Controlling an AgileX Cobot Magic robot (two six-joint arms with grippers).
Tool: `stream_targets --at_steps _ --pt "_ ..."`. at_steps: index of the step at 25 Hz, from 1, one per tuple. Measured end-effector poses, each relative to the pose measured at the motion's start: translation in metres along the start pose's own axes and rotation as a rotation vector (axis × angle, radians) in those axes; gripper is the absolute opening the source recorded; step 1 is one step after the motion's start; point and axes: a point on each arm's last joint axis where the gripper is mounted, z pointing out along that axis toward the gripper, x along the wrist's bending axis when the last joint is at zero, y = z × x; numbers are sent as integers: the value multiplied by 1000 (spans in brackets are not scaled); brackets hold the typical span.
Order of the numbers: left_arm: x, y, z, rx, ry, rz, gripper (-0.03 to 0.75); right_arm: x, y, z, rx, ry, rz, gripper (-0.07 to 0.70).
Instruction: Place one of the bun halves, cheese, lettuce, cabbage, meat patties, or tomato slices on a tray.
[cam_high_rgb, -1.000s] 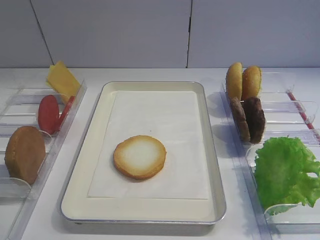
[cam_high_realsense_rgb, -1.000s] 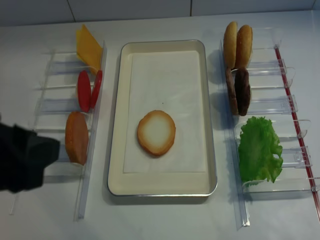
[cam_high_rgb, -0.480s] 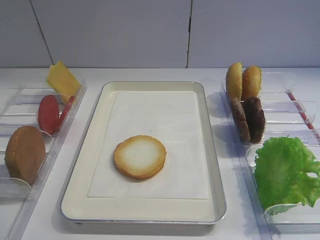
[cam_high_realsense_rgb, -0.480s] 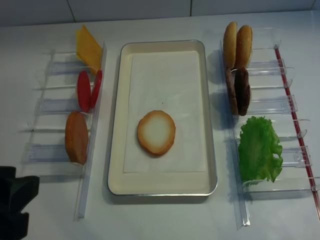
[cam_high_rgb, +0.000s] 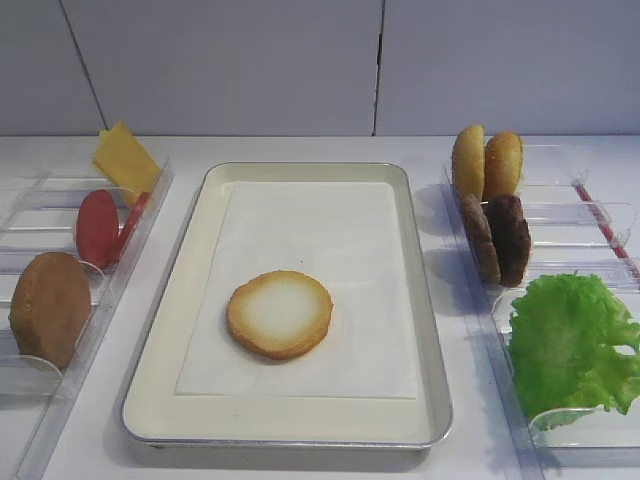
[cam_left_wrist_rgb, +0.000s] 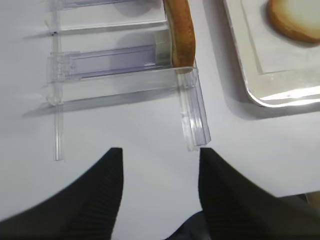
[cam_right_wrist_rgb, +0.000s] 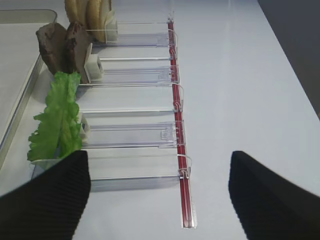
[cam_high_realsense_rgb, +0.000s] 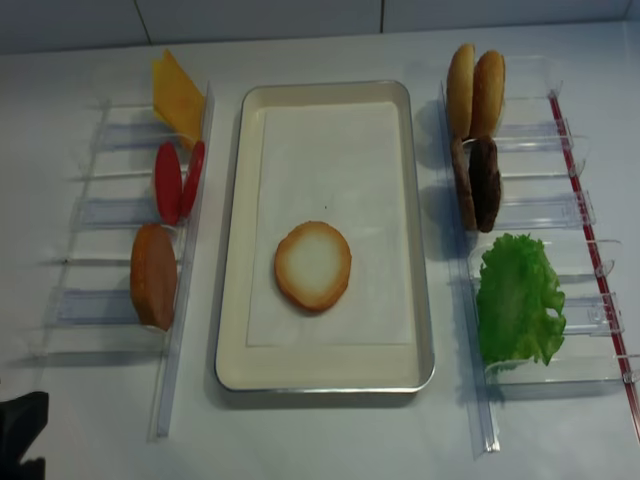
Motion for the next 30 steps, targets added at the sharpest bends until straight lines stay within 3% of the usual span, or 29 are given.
stream_targets --at_steps 5,7,14,18,22,26,30 --pt "6 -25 -2 -66 -29 -56 322 0 0 0 0 0 0 575" --pt "8 -37 -6 -112 -70 -57 322 0 0 0 0 0 0 575" --pt "8 -69 -7 -211 -175 49 322 0 0 0 0 0 0 575" --pt "8 -70 -8 -229 -181 96 322 0 0 0 0 0 -6 575" --pt "4 -68 -2 -261 -198 183 322 0 0 0 0 0 0 575" --pt "0 -68 0 -272 -235 221 322 0 0 0 0 0 0 575" --pt "0 -68 0 -278 -240 221 322 0 0 0 0 0 0 575"
